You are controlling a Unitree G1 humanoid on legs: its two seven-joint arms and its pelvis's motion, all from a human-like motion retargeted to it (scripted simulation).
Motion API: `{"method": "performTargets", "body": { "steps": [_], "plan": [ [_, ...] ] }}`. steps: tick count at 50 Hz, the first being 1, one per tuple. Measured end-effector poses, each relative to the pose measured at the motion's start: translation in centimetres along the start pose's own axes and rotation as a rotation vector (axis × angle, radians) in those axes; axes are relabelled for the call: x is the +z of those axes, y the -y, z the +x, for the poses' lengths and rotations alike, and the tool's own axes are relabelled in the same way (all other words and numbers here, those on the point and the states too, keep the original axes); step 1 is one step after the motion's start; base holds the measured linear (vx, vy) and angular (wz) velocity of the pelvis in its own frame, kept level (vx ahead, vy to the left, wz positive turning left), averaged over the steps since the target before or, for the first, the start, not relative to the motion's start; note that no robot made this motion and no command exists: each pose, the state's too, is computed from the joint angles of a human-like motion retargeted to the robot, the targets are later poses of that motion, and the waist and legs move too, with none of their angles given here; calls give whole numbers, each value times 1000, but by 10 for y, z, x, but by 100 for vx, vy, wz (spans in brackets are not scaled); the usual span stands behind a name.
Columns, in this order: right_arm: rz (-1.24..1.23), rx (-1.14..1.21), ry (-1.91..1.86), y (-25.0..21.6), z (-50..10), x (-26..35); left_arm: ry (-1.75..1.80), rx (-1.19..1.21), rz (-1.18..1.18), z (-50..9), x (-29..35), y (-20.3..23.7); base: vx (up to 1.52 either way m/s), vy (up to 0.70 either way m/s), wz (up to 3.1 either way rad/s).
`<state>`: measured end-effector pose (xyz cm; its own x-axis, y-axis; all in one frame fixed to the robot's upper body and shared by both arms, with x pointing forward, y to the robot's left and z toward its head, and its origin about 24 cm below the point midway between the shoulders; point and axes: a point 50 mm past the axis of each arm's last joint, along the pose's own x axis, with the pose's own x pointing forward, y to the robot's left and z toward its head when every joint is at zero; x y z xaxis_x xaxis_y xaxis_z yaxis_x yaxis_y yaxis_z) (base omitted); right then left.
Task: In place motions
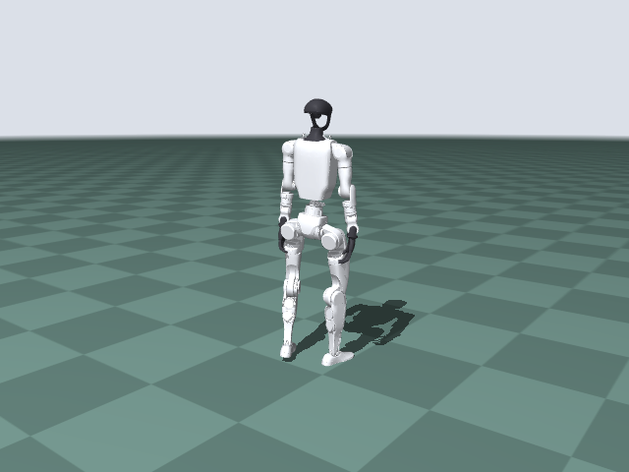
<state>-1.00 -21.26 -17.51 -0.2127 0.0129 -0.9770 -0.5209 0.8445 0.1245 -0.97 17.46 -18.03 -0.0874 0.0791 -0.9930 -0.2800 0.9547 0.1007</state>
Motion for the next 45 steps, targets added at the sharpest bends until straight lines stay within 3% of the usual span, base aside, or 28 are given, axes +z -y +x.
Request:
{"method": "performTargets", "body": {
  "steps": [15,35,45],
  "plan": [
    [-34,-83,124,22,-9,35,30,23,82,-1,13,-13,-15,9,-167],
    [346,-36,-144,4,-5,-44,-81,52,101,-1,-19,-26,1,-12,-201],
    [214,-13,-108,-3,-1,-28,92,-15,99,-1,24,-9,13,-31,-68]
  ]
}}
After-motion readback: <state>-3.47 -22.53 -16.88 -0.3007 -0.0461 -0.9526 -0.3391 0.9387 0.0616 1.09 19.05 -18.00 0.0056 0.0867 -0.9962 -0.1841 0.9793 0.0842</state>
